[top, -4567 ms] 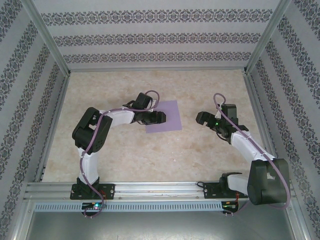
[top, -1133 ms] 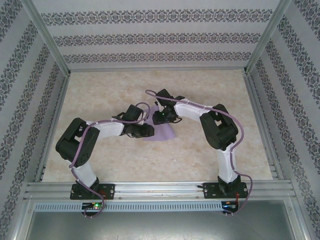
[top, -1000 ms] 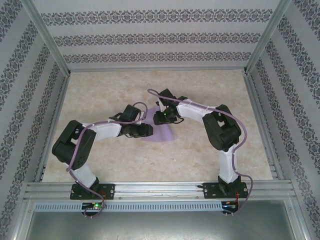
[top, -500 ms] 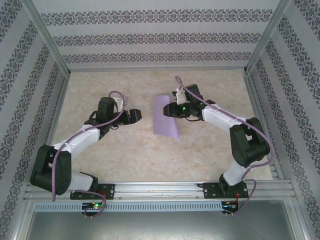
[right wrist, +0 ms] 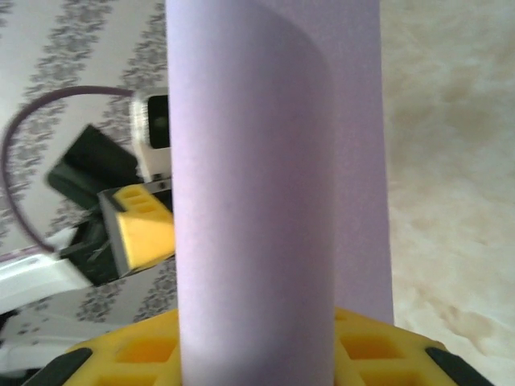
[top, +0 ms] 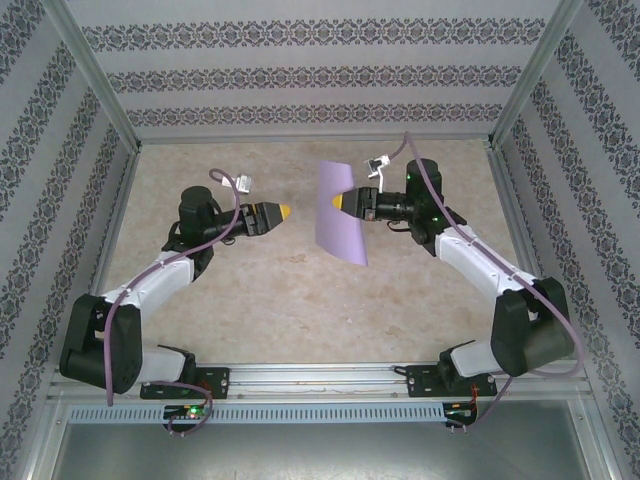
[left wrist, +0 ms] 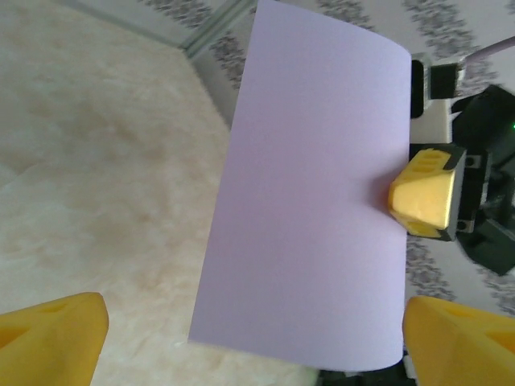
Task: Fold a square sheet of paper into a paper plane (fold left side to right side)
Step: Place a square sheet of paper at the center of the table.
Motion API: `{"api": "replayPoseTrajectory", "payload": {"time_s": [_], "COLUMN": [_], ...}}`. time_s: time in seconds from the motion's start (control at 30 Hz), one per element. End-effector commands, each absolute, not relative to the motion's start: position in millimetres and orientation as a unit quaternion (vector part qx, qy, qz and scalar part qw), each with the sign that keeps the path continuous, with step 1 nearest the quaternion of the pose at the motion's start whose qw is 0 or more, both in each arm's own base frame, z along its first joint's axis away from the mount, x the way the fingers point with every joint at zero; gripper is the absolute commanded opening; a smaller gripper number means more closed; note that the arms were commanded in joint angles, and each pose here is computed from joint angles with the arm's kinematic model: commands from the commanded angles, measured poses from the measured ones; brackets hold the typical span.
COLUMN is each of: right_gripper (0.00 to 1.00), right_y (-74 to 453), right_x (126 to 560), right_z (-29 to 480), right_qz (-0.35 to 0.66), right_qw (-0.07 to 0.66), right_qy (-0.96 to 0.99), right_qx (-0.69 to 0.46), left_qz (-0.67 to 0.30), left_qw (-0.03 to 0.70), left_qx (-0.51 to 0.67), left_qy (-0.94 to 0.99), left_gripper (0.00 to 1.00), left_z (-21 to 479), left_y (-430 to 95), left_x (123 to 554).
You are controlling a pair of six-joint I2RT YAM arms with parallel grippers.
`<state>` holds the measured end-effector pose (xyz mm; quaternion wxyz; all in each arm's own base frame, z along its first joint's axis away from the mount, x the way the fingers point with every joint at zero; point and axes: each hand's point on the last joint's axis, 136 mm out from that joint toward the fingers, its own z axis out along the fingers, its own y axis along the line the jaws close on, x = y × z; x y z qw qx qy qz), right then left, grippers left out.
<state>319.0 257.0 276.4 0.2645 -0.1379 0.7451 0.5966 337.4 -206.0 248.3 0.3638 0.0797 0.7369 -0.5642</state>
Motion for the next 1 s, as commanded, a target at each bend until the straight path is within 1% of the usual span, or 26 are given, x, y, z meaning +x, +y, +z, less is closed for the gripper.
{"api": "replayPoseTrajectory", "payload": {"time_s": [0.0, 0.13, 0.23, 0.53, 0.73, 0.8, 0.97], "right_gripper": [0.32, 0.31, 0.31, 0.31, 0.31, 0.31, 0.31], "right_y": [264, 273, 281, 303, 307, 305, 297], "right_x": [293, 278, 272, 272, 284, 290, 302], "right_z": [315, 333, 340, 341, 331, 325, 311], "right_qz": [0.641, 0.653, 0.659, 0.67, 0.668, 0.665, 0.657], "right_qw": [0.265, 0.265, 0.262, 0.249, 0.246, 0.246, 0.249], "right_qy": [0.694, 0.676, 0.667, 0.657, 0.664, 0.669, 0.684], "right_qx": [-0.19, -0.217, -0.229, -0.24, -0.229, -0.221, -0.196], "left_qz": [-0.62, -0.648, -0.658, -0.666, -0.671, -0.671, -0.666], "left_qw": [0.383, 0.383, 0.377, 0.36, 0.347, 0.345, 0.339], "left_qx": [0.13, 0.149, 0.154, 0.175, 0.191, 0.193, 0.189], "left_qy": [0.672, 0.641, 0.634, 0.629, 0.627, 0.628, 0.638], "left_gripper": [0.95, 0.95, 0.95, 0.9, 0.78, 0.71, 0.57], "left_z": [293, 313, 318, 320, 320, 319, 310], "left_y": [-212, -215, -216, -224, -228, -228, -228], "left_x": [327, 322, 322, 308, 299, 299, 301]}}
